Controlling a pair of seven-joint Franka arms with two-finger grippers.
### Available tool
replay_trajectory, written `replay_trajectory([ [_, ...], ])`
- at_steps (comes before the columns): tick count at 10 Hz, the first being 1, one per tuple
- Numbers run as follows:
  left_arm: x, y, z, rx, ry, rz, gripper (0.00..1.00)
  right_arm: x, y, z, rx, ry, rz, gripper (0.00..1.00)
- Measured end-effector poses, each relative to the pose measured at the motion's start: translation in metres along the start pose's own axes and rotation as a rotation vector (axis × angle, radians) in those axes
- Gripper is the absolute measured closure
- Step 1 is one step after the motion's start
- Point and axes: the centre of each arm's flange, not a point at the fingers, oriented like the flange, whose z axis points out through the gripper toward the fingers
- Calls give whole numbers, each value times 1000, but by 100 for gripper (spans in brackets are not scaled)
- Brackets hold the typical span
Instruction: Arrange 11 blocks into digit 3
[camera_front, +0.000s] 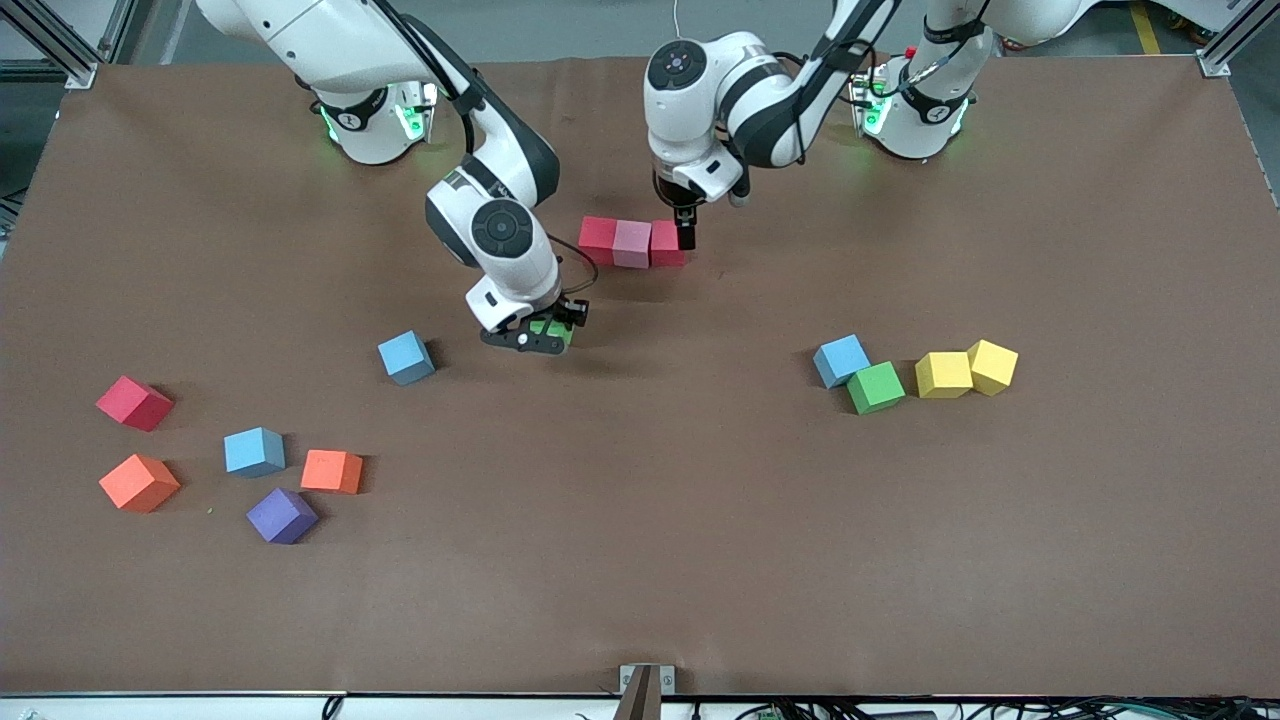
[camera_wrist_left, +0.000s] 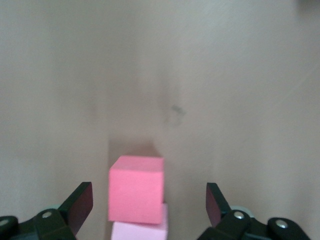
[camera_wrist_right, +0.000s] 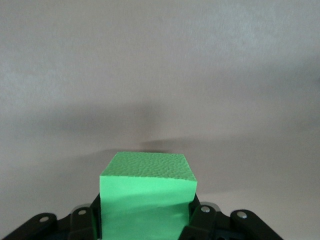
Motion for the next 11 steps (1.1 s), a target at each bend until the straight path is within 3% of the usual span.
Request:
replay_trajectory([
  [3, 74, 66, -5, 14, 20, 133, 0, -30, -12, 6, 48, 20, 30, 40],
  [7, 167, 139, -2, 23, 22, 377, 0, -66, -29, 15, 46, 16, -3, 40],
  [11, 217, 174, 6, -9, 0, 658, 0, -86, -38, 20, 43, 16, -42, 40],
])
